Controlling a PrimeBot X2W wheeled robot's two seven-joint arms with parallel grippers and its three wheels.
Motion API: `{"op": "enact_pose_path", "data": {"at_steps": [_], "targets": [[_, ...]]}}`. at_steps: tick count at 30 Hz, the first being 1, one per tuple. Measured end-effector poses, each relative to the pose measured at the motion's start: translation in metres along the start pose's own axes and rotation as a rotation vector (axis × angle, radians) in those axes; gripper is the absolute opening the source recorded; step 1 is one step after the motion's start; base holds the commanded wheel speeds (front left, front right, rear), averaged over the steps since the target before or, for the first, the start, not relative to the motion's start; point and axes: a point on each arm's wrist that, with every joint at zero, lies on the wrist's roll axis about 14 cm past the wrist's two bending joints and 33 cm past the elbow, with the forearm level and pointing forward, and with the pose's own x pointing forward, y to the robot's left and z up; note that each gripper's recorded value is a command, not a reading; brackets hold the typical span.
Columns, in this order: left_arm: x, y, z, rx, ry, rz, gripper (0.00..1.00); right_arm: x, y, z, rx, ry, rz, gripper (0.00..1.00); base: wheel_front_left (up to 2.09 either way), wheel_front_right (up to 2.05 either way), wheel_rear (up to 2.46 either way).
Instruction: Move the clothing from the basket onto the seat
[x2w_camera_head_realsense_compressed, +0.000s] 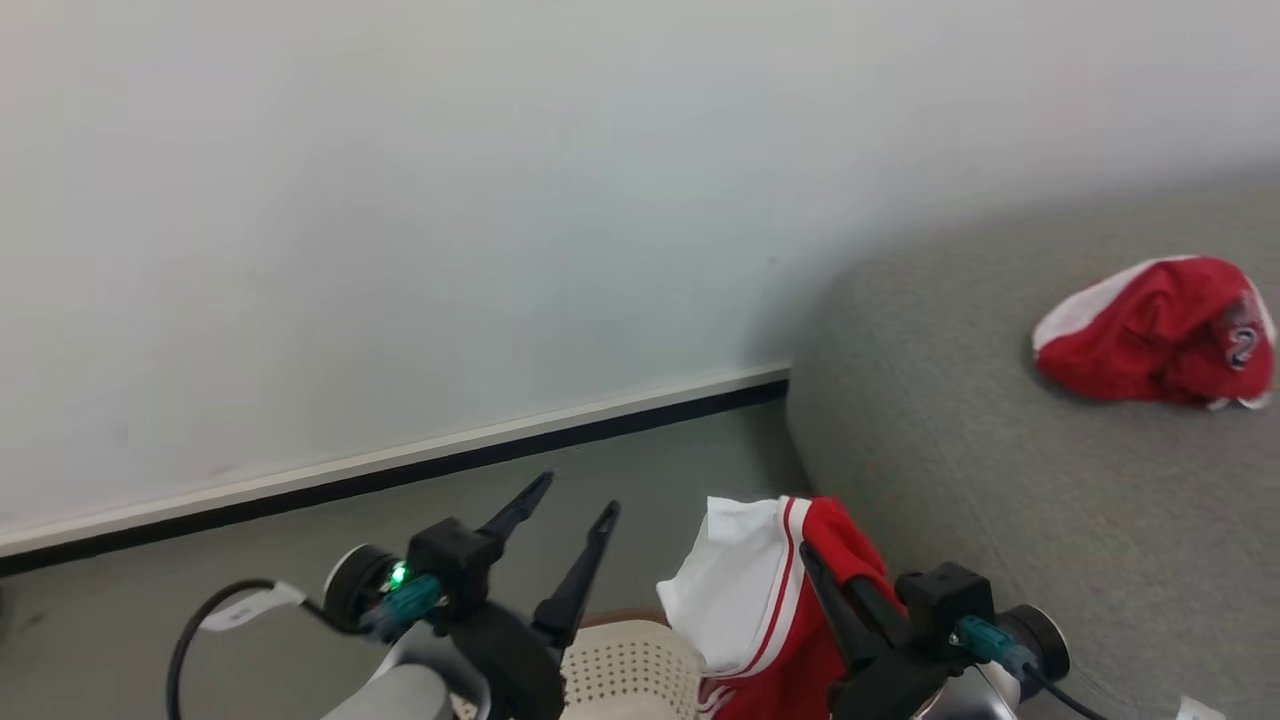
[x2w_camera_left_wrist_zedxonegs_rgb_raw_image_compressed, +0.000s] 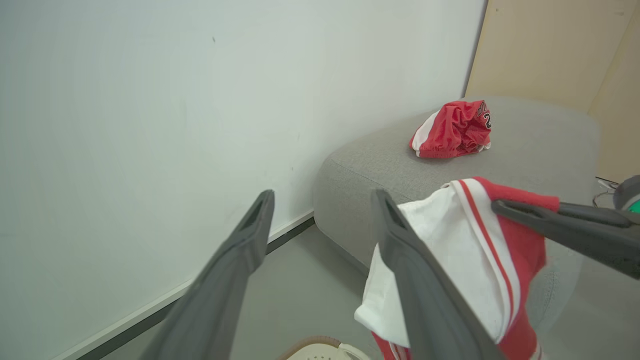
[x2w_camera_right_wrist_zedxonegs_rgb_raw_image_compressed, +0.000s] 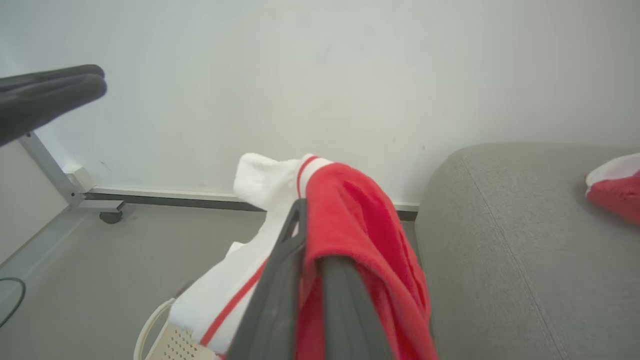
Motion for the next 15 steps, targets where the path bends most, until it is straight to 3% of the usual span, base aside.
{"op": "enact_pose_path", "data": {"at_steps": [15], "targets": [[0.016,-0.026,-0.037,-0.059,0.038,-0.077,1.00,-0.060,-0.065,-0.009,0.035,0.034,-0.279,0.00,0.00,0.00,0.00]]}}
